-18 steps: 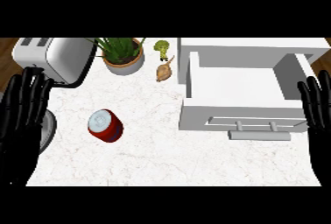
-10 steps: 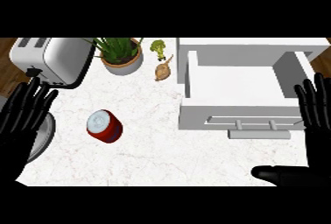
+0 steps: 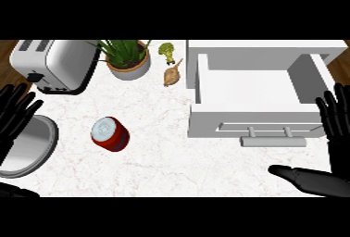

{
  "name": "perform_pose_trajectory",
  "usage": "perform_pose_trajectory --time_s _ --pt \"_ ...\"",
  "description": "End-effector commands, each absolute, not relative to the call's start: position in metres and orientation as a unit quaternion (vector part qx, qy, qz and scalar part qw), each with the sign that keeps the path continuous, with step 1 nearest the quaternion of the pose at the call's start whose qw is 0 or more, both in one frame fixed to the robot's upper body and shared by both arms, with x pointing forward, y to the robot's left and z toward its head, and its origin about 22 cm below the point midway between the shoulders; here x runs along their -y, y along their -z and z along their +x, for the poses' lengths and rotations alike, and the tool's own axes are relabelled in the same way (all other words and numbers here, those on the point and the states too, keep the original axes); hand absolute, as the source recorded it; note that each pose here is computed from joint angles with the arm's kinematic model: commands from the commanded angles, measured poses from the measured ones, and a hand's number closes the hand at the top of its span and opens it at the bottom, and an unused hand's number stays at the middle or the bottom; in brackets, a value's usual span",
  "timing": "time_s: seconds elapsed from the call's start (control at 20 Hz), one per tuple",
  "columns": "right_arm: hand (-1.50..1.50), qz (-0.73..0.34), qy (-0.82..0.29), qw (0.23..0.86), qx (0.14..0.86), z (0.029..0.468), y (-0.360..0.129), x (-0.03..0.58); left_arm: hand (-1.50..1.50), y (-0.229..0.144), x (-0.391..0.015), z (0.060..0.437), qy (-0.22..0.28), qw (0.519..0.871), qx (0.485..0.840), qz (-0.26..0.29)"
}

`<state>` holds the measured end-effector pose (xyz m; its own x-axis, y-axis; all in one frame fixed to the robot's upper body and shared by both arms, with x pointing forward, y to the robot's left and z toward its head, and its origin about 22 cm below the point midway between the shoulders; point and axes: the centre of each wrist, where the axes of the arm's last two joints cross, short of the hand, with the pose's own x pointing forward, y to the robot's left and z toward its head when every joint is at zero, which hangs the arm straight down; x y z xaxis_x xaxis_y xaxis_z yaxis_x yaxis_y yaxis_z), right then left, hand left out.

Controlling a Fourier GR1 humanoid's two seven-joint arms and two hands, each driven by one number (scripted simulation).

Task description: Pick up the can, place it into the drawer and close the drawer

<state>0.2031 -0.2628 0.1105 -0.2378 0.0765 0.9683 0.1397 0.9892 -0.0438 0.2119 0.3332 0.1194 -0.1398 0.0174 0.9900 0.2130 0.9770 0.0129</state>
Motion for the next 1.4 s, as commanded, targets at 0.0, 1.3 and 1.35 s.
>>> perform_pose_trajectory --time_s 0.0,1.3,1.35 --pt "-1.50 -0.076 0.032 0.622 0.778 0.203 -0.104 0.272 -1.50 -0.132 -0.346 0.213 0.078 0.655 0.746 -0.089" --pt "-1.50 -0.079 0.026 0.609 0.789 0.180 -0.100 0.287 -1.50 0.006 -0.295 0.235 0.089 0.709 0.699 -0.044" --pt "-1.50 -0.083 0.025 0.604 0.792 0.162 -0.116 0.276 -1.50 0.013 -0.304 0.233 0.084 0.712 0.697 -0.035"
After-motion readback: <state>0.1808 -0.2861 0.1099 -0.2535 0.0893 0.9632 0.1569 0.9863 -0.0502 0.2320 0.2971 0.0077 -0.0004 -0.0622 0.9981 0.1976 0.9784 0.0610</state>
